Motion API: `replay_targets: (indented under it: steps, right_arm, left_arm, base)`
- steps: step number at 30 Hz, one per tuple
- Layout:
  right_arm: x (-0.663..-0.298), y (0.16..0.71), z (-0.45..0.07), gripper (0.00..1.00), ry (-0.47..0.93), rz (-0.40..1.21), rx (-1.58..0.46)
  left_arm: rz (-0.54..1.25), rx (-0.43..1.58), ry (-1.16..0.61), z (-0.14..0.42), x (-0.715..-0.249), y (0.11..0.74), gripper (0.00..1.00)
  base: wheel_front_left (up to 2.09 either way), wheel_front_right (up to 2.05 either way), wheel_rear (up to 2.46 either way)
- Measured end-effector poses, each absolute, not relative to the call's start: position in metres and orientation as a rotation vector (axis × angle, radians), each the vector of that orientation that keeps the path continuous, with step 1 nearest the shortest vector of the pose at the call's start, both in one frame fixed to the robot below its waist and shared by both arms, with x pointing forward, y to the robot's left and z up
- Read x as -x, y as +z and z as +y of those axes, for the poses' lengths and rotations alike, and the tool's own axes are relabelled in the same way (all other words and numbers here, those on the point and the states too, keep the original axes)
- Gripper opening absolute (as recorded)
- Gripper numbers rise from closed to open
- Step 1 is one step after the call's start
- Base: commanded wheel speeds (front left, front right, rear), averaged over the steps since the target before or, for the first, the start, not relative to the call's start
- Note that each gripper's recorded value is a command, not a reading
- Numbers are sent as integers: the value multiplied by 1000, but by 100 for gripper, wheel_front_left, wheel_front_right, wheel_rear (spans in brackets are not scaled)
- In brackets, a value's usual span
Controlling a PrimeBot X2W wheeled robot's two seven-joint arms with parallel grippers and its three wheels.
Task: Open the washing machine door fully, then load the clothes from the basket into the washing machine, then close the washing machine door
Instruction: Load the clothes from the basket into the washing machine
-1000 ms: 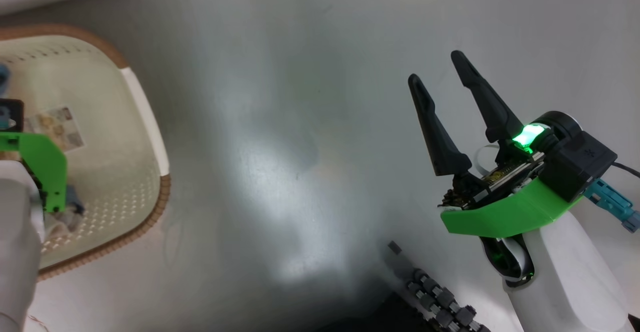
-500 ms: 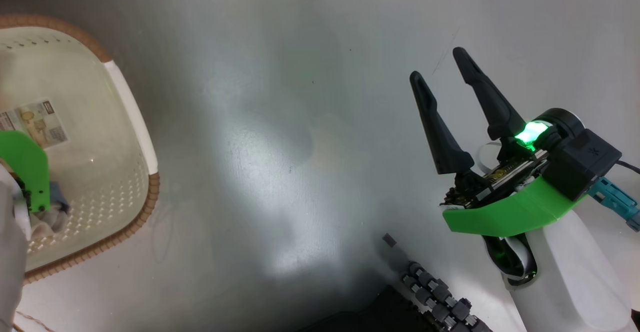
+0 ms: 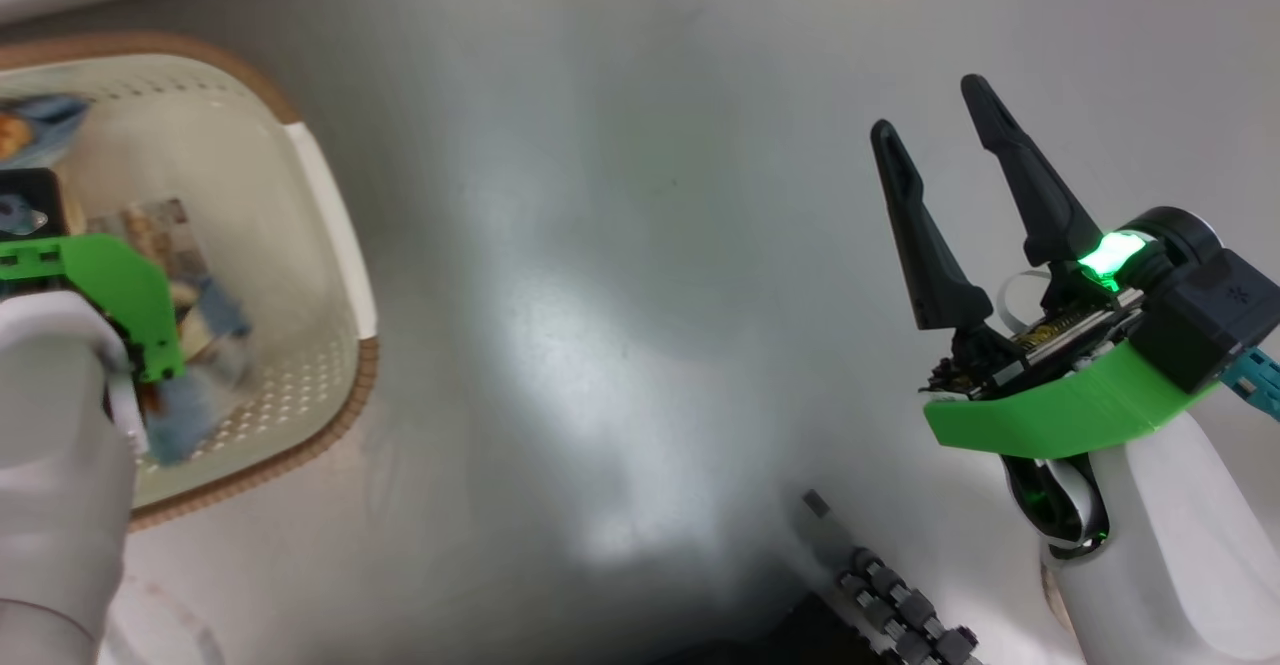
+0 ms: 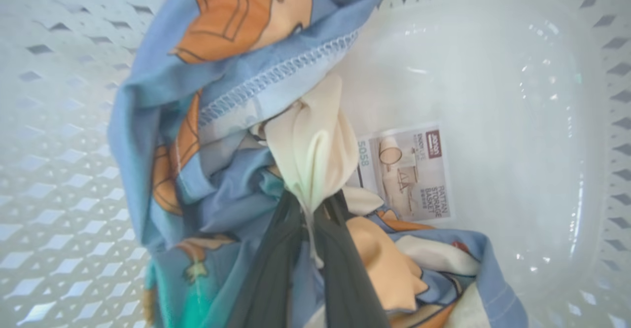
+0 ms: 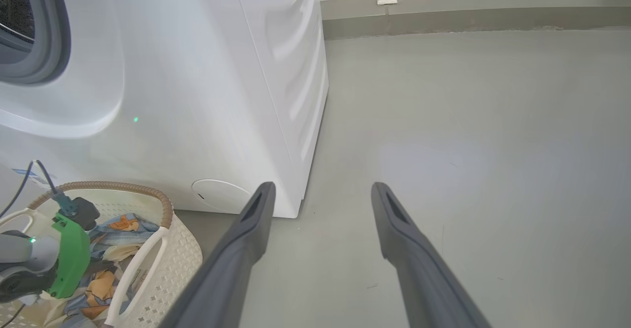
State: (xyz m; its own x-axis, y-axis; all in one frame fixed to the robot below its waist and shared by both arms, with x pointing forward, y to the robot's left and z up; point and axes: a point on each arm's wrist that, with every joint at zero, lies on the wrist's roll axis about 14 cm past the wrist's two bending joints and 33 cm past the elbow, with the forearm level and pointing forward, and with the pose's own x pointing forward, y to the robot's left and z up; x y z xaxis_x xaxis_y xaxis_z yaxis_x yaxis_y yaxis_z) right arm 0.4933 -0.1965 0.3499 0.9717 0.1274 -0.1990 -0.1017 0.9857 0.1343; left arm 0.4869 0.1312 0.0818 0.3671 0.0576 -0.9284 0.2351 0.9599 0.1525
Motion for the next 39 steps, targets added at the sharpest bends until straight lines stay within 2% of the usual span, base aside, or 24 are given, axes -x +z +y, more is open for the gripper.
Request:
replay_targets:
  steps: [7, 26, 39]
  right_arm:
    - [-492, 364, -190, 100, 141, 177, -124]
    - [-467, 402, -174, 100, 198, 140, -112]
    - [-429, 441, -161, 100, 225, 92, -116]
  left_arm:
    - [1003, -175, -68, 126, -505, 119, 0]
    - [617, 48, 14, 117, -499, 248, 0]
    - [352, 78, 21, 133, -450, 359, 0]
  base:
    - [0, 0, 0]
    - [0, 0, 0]
    - [0, 0, 0]
